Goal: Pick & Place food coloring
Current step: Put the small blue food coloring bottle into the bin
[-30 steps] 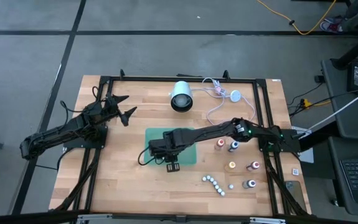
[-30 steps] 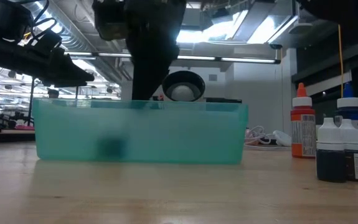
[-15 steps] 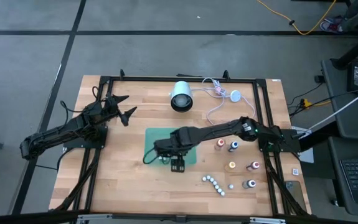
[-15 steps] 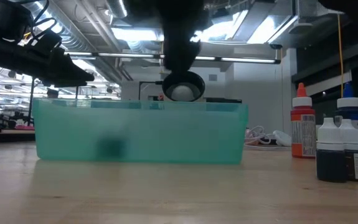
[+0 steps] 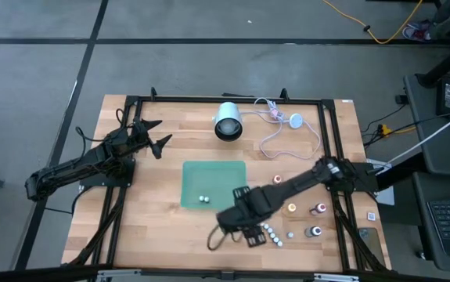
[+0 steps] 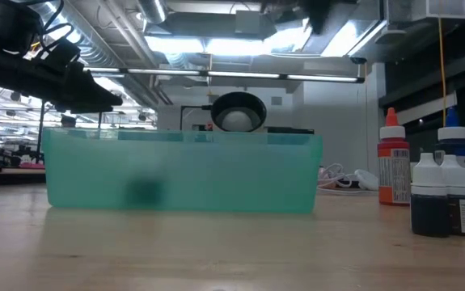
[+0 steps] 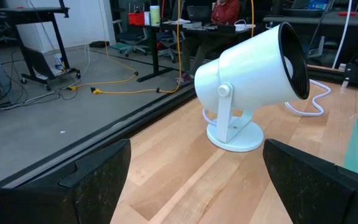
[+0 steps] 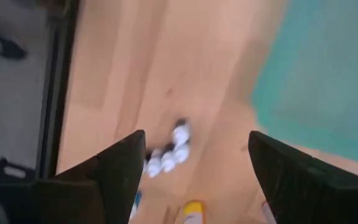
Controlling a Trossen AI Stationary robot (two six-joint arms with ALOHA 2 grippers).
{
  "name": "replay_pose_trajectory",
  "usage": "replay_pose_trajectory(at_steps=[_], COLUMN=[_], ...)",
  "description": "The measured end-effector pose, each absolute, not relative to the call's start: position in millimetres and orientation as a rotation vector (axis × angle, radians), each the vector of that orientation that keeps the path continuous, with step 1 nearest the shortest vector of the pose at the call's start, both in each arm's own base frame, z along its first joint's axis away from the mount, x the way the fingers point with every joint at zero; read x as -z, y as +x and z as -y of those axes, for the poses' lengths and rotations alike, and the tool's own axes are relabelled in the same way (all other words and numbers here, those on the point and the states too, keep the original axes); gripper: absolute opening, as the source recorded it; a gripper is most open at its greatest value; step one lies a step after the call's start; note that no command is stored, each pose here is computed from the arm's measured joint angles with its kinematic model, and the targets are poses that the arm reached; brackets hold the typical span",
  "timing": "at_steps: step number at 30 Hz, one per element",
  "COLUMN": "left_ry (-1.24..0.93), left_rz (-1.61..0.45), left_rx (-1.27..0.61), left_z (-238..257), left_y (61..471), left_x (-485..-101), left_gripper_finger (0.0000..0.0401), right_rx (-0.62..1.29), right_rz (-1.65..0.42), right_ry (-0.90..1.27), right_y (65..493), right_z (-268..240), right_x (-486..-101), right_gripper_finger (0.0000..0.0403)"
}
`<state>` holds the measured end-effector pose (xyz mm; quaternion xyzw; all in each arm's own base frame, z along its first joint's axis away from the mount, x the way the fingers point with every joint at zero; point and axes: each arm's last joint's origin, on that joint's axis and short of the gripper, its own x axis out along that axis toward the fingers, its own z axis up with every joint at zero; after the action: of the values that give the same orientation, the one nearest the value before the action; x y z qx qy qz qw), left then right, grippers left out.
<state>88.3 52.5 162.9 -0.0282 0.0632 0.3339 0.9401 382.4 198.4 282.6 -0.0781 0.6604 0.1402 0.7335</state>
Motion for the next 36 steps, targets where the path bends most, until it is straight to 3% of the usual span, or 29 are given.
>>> replay_pose_trajectory(at_steps=[7, 17, 36], left_ry=[-0.058, -0.058, -0.058], left_rz=[-0.129, -0.129, -0.129], left_rx=[-0.681, -0.681, -0.682], left_z=[-52.5, -52.5, -52.5], left_y=[88.3, 88.3, 88.3], left_x=[-162.8, -162.9, -162.8], left_gripper_finger=[0.0361, 0.0361, 0.0361], right_rx=[-0.414, -0.489, -0.508], right_rz=[-1.409, -1.442, -1.507], right_ry=[-0.273, -0.389, -0.464], right_y=[327.1, 264.8, 242.7], right_z=[-226.2, -244.5, -236.3], right_x=[-281.3, -246.6, -181.0], right_gripper_finger=[0.0283, 0.0283, 0.0283])
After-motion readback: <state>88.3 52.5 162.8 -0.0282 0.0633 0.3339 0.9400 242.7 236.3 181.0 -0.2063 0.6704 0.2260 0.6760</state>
